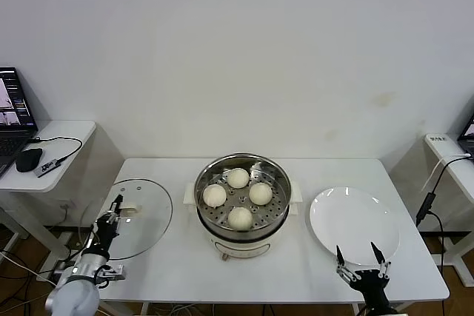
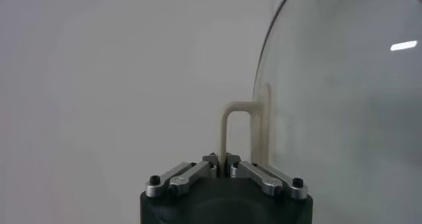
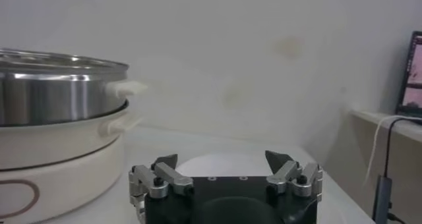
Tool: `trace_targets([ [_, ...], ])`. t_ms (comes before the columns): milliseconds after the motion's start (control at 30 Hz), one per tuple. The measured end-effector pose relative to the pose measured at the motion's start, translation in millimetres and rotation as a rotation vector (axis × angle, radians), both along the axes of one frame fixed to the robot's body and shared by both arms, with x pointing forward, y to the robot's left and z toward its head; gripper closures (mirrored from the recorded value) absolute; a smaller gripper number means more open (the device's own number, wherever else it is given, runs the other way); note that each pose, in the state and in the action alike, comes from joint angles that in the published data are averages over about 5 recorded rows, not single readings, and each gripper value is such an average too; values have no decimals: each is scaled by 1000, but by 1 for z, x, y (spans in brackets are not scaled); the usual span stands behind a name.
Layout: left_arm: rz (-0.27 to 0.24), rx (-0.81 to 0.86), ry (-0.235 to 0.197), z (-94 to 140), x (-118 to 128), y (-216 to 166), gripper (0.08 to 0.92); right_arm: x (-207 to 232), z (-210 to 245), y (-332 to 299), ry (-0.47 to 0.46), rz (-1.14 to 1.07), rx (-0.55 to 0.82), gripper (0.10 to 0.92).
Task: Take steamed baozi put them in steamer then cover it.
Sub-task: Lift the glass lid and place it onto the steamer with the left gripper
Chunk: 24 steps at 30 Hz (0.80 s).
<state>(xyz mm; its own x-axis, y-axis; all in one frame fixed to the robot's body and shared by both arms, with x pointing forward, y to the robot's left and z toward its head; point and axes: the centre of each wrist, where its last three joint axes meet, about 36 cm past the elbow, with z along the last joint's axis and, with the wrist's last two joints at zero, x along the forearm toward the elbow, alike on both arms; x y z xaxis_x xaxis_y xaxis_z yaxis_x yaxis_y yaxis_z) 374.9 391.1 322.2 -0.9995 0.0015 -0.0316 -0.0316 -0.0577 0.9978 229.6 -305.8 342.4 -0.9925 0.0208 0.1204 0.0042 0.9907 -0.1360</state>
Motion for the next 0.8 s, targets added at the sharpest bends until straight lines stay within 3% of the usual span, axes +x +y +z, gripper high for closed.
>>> trace_targets([
  [233,28,23,5,53,-23,-12,861,4,1,0,-6,16,-7,200],
  [467,-9,-37,-20,104,-31,-43,861,3,0,2,-7,36,-28,200],
  [800,-90,-144,-8,132,-27,-99,861,6,-7,7,-9,58,-83,200],
])
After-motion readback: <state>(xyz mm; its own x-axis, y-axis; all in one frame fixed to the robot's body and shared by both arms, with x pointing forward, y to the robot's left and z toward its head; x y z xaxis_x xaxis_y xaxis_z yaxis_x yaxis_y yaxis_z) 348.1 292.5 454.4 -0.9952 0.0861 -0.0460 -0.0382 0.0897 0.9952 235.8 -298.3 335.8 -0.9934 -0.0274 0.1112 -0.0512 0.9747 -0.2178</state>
